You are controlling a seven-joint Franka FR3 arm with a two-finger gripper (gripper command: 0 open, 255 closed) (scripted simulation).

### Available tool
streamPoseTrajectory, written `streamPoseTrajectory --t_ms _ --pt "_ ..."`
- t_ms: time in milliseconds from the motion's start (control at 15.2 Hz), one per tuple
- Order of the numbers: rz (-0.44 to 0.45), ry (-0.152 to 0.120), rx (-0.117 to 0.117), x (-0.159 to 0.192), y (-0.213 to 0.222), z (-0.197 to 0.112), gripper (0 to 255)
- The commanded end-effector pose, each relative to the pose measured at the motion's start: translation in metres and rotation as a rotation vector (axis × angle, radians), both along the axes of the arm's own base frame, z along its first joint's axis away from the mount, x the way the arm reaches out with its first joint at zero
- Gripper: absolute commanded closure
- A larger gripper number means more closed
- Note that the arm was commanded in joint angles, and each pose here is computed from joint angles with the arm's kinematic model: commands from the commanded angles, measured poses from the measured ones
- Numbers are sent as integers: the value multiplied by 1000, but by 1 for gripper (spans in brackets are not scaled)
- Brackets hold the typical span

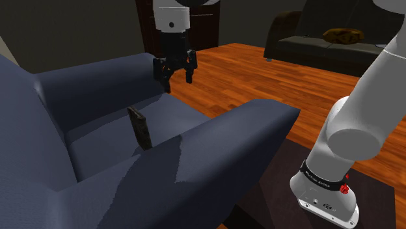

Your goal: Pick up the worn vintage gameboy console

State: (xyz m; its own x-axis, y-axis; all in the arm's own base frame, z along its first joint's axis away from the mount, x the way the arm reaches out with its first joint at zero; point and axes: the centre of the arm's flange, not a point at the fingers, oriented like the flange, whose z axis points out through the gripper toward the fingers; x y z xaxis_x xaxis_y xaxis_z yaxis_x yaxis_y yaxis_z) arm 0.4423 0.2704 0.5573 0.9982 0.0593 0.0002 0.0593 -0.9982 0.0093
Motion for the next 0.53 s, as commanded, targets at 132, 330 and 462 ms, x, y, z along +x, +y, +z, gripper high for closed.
streamPoseTrajectory --t_ms 132,330,462 --pt "0 3 4 22 44 -11 0" --pt "0 5 7 40 79 -18 0" --pt "1 6 8 51 102 -23 0"
